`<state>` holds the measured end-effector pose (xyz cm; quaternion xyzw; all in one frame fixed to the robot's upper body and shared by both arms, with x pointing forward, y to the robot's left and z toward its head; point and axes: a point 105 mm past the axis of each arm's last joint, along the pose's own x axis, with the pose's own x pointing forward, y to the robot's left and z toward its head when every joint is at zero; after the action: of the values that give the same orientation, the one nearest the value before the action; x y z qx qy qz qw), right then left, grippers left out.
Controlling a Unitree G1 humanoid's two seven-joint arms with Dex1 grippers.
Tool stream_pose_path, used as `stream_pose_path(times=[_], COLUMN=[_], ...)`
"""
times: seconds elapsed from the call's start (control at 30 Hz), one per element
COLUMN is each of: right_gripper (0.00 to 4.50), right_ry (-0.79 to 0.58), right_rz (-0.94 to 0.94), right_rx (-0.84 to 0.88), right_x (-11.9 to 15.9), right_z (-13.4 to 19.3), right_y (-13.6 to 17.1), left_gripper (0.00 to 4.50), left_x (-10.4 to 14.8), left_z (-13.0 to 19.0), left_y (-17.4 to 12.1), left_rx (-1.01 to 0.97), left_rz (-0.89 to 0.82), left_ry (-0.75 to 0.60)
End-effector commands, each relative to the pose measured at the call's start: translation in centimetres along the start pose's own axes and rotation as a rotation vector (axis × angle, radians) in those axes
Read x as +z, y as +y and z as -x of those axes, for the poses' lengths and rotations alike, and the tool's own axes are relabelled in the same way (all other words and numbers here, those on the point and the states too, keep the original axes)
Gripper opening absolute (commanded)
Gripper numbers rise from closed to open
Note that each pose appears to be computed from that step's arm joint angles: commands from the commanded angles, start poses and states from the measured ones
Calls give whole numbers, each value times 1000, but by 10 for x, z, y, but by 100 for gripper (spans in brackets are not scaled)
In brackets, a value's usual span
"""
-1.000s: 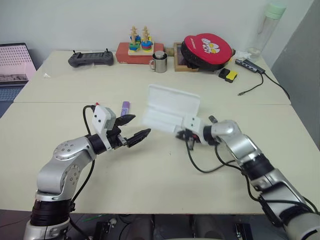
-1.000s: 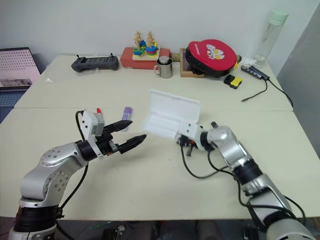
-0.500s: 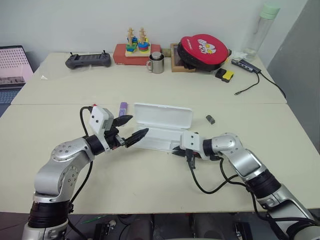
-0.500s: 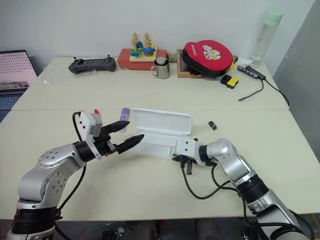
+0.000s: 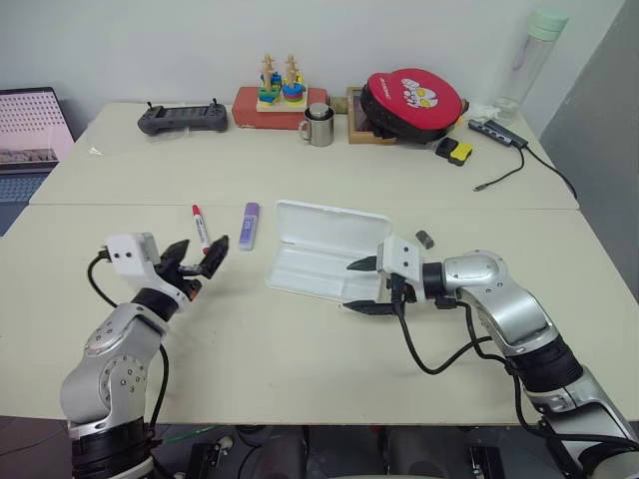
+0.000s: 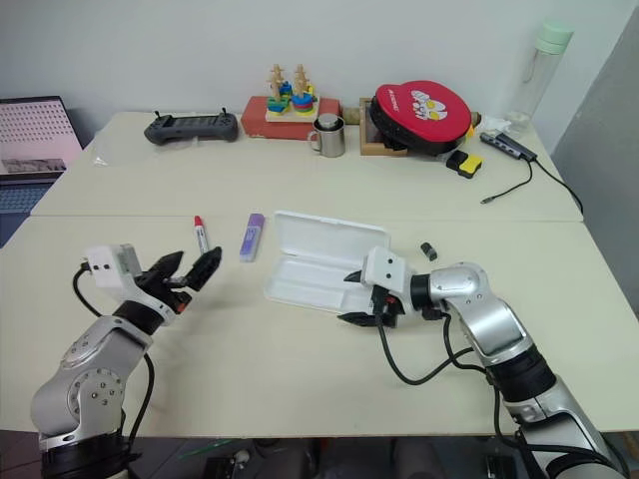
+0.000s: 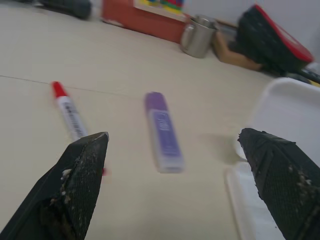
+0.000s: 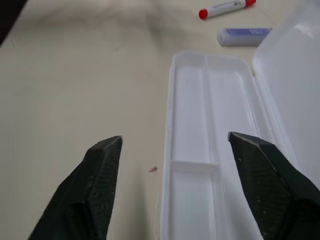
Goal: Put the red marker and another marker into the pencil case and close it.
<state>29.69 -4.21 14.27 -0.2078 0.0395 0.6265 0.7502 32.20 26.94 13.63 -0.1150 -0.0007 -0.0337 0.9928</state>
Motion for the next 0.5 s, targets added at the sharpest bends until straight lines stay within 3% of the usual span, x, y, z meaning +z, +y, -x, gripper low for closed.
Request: stream_pose_path(times=[0.03,0.13,0.5], right_gripper=[441,441,441], right_ry=[-149,-253,-296], right_rz=[26,7,-16], right_rx=[1,2,-93], right_x=[42,68,82], right_z=[2,-4,-4], right_y=[1,4,-5], left_gripper=[450,450,450], left_x=[-3,-24,-48], left_z=[-8,-31,-55], left_y=[12,-1,25], left_rx=[98,82,271], left_rz=[-57,-67,-32], left_ry=[7,87,196])
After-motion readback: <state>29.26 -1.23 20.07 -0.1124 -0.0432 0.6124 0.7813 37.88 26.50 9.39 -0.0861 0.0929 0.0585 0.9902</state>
